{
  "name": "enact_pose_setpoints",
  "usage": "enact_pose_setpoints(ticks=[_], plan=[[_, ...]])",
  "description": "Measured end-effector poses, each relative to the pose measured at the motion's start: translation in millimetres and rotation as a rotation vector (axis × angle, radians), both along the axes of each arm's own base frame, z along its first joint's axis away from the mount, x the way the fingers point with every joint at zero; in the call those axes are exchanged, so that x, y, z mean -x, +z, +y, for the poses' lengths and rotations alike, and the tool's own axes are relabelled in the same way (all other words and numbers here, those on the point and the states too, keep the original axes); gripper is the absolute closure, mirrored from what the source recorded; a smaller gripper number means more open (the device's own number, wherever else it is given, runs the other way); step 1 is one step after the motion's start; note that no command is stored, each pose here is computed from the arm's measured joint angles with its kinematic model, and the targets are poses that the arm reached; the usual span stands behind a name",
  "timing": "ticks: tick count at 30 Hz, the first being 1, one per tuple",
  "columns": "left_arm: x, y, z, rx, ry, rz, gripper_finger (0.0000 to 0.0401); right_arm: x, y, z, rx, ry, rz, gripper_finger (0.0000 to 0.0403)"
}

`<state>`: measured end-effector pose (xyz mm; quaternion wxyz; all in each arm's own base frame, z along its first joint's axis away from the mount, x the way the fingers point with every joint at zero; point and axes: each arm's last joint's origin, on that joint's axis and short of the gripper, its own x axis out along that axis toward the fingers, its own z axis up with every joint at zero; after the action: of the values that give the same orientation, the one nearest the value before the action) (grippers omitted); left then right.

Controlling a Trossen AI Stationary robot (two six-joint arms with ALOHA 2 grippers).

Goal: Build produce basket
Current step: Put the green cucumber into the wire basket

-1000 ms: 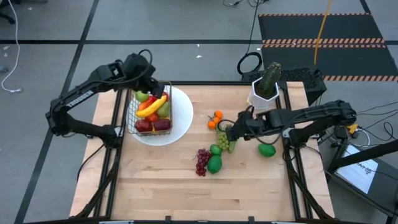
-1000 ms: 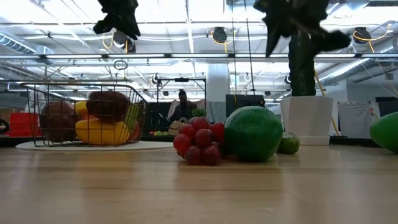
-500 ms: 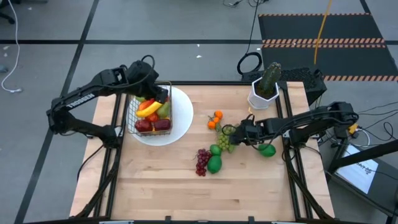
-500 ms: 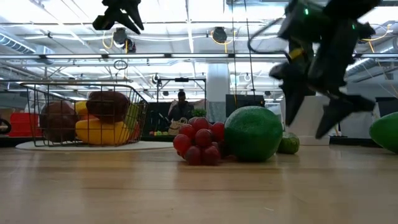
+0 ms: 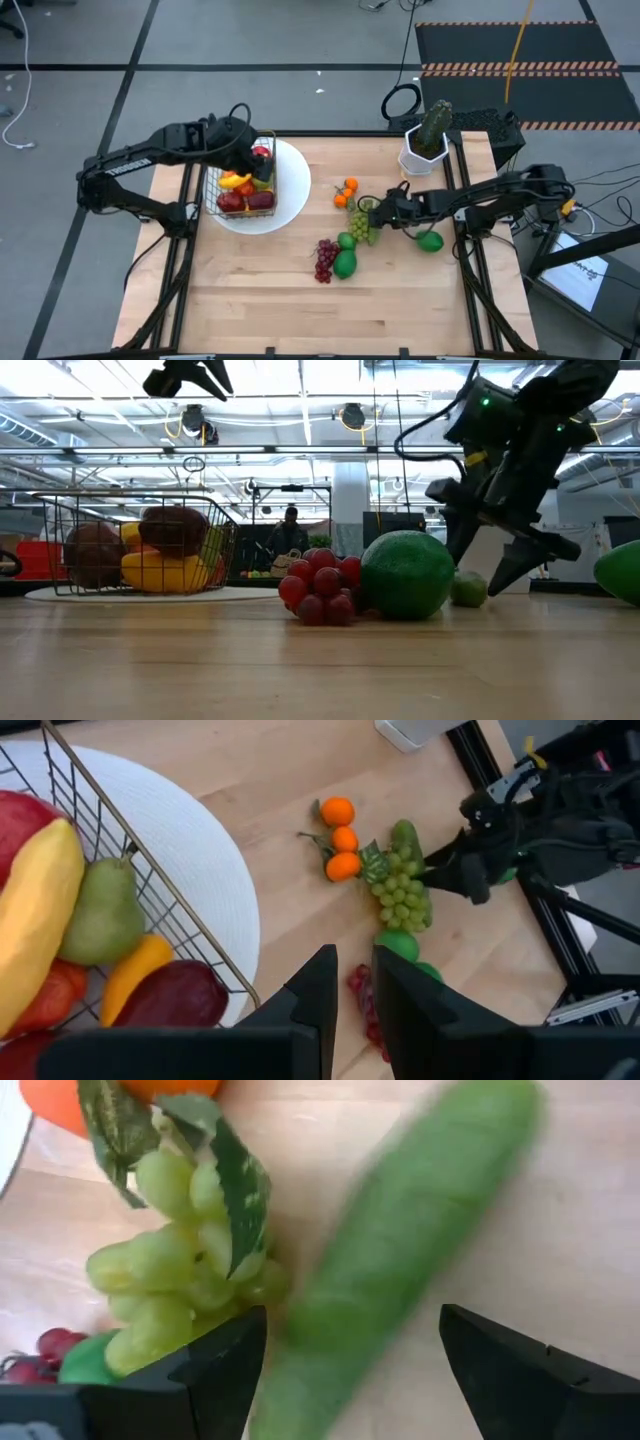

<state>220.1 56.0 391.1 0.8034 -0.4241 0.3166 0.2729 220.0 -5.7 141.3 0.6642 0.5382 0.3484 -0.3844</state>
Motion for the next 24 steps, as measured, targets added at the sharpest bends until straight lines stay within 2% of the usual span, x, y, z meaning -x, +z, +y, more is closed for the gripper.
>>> enact_pose_setpoints(ticks=[7, 15, 18, 24], plan=[[-1, 0, -4, 0.010, 0.017, -0.003, 0.0336, -2, -9, -3, 0.044, 0.082, 0.054, 0.0134], [-2, 0, -7, 0.024, 0.028, -0.008, 0.0336, -1, -7, -2, 0.015, 0.138, 0.049, 0.0236], [-3, 0, -11, 0.035, 0.023, -0.013, 0.0336, -1, -4, 0, -0.008, 0.192, 0.030, 0.0261], [-5, 0, -22, 0.047, -0.012, -0.017, 0.0336, 3, 12, 2, -0.020, 0.306, -0.049, 0.0257]])
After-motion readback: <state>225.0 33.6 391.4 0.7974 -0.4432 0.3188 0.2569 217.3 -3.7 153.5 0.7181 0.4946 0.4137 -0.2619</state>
